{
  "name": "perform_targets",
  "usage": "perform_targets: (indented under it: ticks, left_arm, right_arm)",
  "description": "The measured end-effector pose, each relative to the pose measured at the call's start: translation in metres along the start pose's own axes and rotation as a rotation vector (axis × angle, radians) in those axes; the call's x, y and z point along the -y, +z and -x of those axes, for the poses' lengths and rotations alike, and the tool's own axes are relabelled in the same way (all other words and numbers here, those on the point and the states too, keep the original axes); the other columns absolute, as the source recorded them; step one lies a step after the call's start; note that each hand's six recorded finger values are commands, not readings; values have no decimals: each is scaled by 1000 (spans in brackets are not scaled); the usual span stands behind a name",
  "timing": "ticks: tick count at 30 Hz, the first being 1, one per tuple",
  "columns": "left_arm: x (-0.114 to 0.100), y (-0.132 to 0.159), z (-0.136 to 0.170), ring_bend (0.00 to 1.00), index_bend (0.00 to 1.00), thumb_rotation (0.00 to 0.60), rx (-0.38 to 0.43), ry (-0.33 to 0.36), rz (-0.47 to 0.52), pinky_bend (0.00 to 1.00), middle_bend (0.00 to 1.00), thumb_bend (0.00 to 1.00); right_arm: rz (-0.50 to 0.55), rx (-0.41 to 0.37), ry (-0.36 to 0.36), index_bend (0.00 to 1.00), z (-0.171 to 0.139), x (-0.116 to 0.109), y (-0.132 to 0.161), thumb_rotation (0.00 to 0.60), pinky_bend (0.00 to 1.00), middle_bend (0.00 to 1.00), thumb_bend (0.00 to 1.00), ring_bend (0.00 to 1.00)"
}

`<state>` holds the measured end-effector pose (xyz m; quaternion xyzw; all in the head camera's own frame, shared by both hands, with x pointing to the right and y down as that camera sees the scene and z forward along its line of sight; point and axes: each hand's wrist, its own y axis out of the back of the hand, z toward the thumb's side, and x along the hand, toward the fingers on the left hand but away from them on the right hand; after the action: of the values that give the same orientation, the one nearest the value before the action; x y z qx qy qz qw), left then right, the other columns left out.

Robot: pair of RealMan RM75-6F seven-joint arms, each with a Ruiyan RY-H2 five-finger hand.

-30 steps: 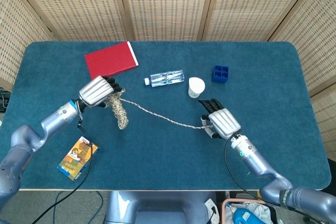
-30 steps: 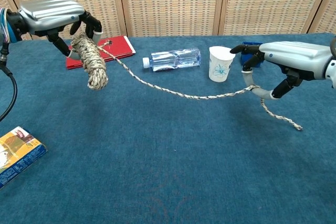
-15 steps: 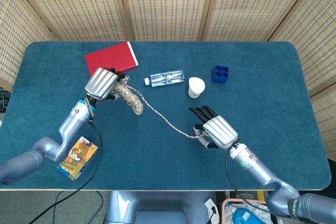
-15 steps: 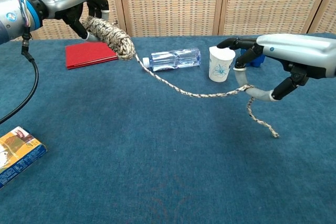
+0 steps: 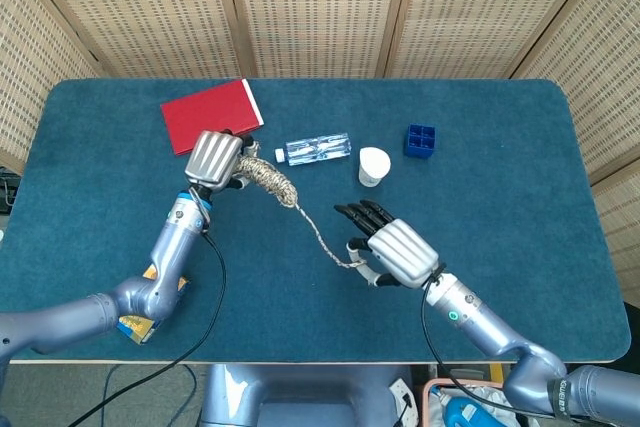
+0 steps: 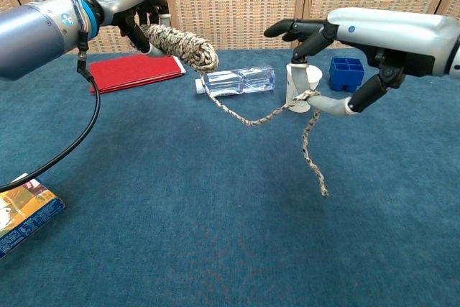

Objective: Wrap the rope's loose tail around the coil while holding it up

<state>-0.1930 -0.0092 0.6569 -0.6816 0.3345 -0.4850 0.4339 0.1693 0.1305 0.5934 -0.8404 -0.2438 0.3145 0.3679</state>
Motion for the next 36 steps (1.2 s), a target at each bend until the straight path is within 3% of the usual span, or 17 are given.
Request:
perform_targets:
  ticks: [17,29,36]
  left_arm:
    - [5,41,-23,474,837,600,47,9,-20,615,646,503]
    - [14,66,-31,476,837,600,69,11,-38,627,647,503]
    - [26,82,-26,478,837,600,108,0,-72,627,648,503]
  right_arm:
    - [104,-30,-45,685,48,-59,38,600,0,4,476,0]
    - [191,-3,-79,687,94,-109,62,600,0,9,476,0]
    - [222,41,-145,688,122,-139,63,600,0,18,477,0]
